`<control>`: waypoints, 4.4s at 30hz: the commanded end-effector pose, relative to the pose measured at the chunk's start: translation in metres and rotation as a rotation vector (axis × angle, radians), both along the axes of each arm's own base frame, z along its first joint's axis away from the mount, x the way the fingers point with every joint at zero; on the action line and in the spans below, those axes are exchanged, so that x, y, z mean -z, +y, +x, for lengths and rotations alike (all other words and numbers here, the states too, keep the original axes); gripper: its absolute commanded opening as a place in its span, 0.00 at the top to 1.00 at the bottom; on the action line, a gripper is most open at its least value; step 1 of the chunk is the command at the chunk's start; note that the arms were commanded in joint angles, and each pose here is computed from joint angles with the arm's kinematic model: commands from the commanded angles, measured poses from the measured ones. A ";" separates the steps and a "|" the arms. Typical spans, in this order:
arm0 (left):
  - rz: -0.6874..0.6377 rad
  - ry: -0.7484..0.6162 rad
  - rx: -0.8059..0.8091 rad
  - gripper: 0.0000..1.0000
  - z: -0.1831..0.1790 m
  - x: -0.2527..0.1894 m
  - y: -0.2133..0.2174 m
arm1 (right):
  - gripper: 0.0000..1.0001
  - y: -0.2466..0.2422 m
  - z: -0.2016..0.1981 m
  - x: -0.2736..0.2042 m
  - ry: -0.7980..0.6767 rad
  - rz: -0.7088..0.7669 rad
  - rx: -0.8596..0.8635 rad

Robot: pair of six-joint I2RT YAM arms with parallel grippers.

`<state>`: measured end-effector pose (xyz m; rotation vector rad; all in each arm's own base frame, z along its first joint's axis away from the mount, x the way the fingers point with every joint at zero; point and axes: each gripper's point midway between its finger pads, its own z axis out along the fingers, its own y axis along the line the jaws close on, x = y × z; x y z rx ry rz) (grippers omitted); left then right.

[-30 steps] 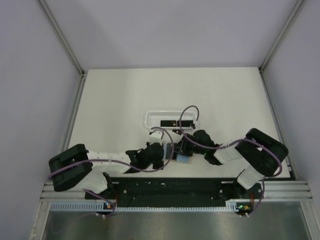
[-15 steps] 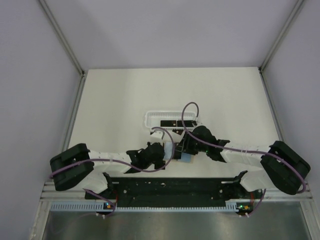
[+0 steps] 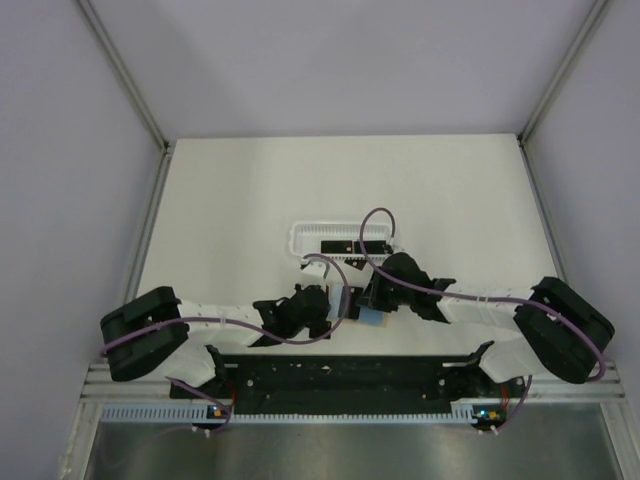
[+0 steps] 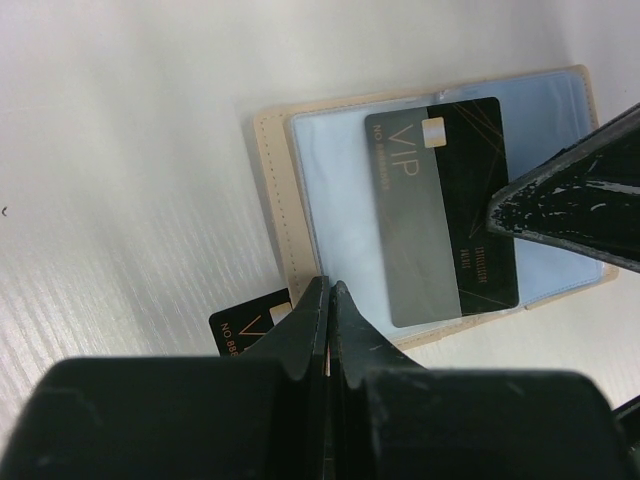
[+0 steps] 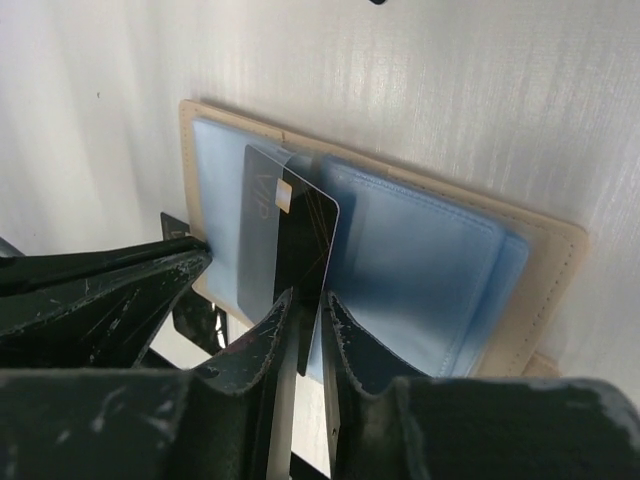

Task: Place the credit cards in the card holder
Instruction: Insert the credit card into the card holder.

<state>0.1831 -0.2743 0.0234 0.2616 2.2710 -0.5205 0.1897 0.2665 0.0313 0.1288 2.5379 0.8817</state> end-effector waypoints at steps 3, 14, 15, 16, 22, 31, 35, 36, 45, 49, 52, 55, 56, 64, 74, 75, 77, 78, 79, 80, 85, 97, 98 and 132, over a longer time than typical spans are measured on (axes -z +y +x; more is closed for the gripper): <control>0.053 0.043 0.023 1.00 -0.009 0.016 0.009 | 0.86 0.031 0.010 -0.015 -0.033 0.068 -0.048; 0.057 0.047 0.020 1.00 -0.009 0.017 0.010 | 0.61 0.023 0.013 -0.050 -0.135 0.042 -0.090; 0.058 0.046 0.022 1.00 -0.010 0.017 0.010 | 0.61 0.018 0.015 -0.050 -0.142 0.013 -0.080; 0.058 0.045 0.021 1.00 -0.009 0.017 0.010 | 0.61 0.014 0.016 -0.051 -0.149 0.003 -0.066; 0.055 0.049 0.023 1.00 -0.010 0.018 0.009 | 0.71 0.005 0.013 -0.040 -0.120 -0.047 -0.053; 0.062 0.044 0.022 1.00 -0.009 0.016 0.010 | 1.00 0.017 0.016 -0.028 -0.095 -0.020 -0.056; 0.059 0.046 0.025 1.00 -0.009 0.016 0.009 | 1.00 0.020 0.014 -0.019 -0.073 -0.023 -0.066; 0.063 0.047 0.026 1.00 -0.009 0.017 0.009 | 1.00 0.020 0.014 -0.017 -0.067 -0.024 -0.068; 0.063 0.041 0.023 1.00 -0.008 0.016 0.009 | 1.00 0.011 0.012 -0.003 -0.027 -0.093 -0.047; 0.064 0.044 0.027 1.00 -0.008 0.016 0.008 | 1.00 0.005 0.012 -0.001 -0.019 -0.124 -0.036; 0.062 0.043 0.026 1.00 -0.008 0.016 0.007 | 1.00 0.004 0.012 0.000 -0.010 -0.135 -0.034; 0.063 0.043 0.025 1.00 -0.008 0.016 0.007 | 1.00 0.003 0.010 0.002 0.001 -0.147 -0.036; 0.062 0.044 0.028 1.00 -0.008 0.016 0.006 | 1.00 0.002 0.009 0.003 0.007 -0.153 -0.037; 0.066 0.046 0.028 1.00 -0.009 0.017 0.007 | 1.00 -0.001 0.010 0.012 0.018 -0.220 -0.039; 0.067 0.049 0.027 1.00 -0.009 0.018 0.008 | 1.00 0.014 0.007 0.022 0.047 -0.234 -0.078; 0.068 0.048 0.029 1.00 -0.009 0.018 0.008 | 1.00 0.015 0.007 0.022 0.044 -0.228 -0.078; 0.069 0.050 0.030 1.00 -0.009 0.019 0.008 | 1.00 0.018 0.007 0.020 0.039 -0.214 -0.082; 0.066 0.051 0.030 1.00 -0.009 0.019 0.007 | 1.00 0.018 0.008 0.020 0.038 -0.209 -0.081; 0.067 0.050 0.031 1.00 -0.009 0.019 0.007 | 1.00 0.021 0.004 0.020 0.049 -0.192 -0.096; 0.061 0.051 0.033 1.00 -0.009 0.018 0.006 | 1.00 0.024 0.003 0.019 0.050 -0.178 -0.102; 0.054 0.054 0.029 1.00 -0.009 0.017 0.005 | 1.00 0.034 -0.004 0.017 0.065 -0.110 -0.143; -0.026 -0.017 0.000 0.96 -0.002 -0.024 0.009 | 1.00 0.026 -0.006 0.023 0.067 -0.136 -0.127; -0.028 -0.022 -0.007 0.94 -0.001 -0.025 0.011 | 1.00 0.025 -0.006 0.023 0.067 -0.138 -0.124; 0.096 0.032 -0.026 1.00 0.001 0.011 0.023 | 1.00 0.047 -0.014 0.019 0.081 -0.034 -0.216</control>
